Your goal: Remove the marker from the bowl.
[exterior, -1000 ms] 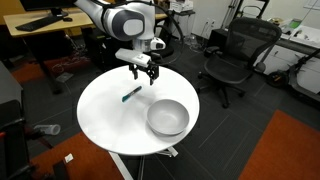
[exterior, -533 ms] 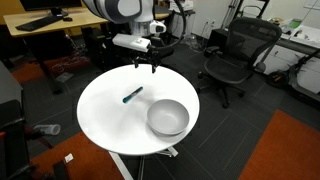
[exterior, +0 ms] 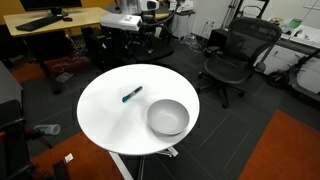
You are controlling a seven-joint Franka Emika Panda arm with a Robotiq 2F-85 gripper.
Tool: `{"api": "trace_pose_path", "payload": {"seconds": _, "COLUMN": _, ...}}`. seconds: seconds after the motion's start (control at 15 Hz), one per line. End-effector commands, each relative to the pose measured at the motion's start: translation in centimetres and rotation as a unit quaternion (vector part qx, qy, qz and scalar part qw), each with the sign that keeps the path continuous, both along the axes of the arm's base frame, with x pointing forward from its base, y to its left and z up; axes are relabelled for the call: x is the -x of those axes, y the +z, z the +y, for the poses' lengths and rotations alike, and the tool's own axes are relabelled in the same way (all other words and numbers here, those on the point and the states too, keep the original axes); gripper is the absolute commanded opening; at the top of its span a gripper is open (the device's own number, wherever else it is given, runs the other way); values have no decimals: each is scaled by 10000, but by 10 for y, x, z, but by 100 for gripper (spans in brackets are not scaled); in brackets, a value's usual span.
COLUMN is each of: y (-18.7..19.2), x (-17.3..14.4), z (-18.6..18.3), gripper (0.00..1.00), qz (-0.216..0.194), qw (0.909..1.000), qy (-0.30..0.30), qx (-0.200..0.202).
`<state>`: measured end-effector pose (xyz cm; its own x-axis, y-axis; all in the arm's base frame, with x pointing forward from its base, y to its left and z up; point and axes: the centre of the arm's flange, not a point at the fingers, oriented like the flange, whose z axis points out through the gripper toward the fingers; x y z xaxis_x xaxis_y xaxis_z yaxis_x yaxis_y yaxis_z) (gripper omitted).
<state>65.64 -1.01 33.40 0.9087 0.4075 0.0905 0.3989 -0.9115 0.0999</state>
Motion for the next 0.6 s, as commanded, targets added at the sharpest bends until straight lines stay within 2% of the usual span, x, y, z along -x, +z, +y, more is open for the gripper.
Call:
{"api": "trace_pose_path", "payload": {"seconds": 0.0, "y": 26, "x": 29, "z": 1, "gripper": 100, "qz": -170, "qw": 9997, "qy": 131, "qx": 85}}
{"api": "trace_pose_path", "payload": {"seconds": 0.2, "y": 37, "x": 36, "z": -1, "gripper": 100, "qz": -241, "qw": 9995, "qy": 169, "qx": 73}}
{"api": "trace_pose_path", "payload": {"seconds": 0.27, "y": 28, "x": 16, "z": 1, "gripper": 100, "qz": -134, "qw": 9999, "qy": 24, "qx": 23}}
{"api": "trace_pose_path", "payload": {"seconds": 0.53, "y": 33, "x": 21, "z": 1, "gripper": 100, "qz": -149, "qw": 9999, "qy": 29, "qx": 28}}
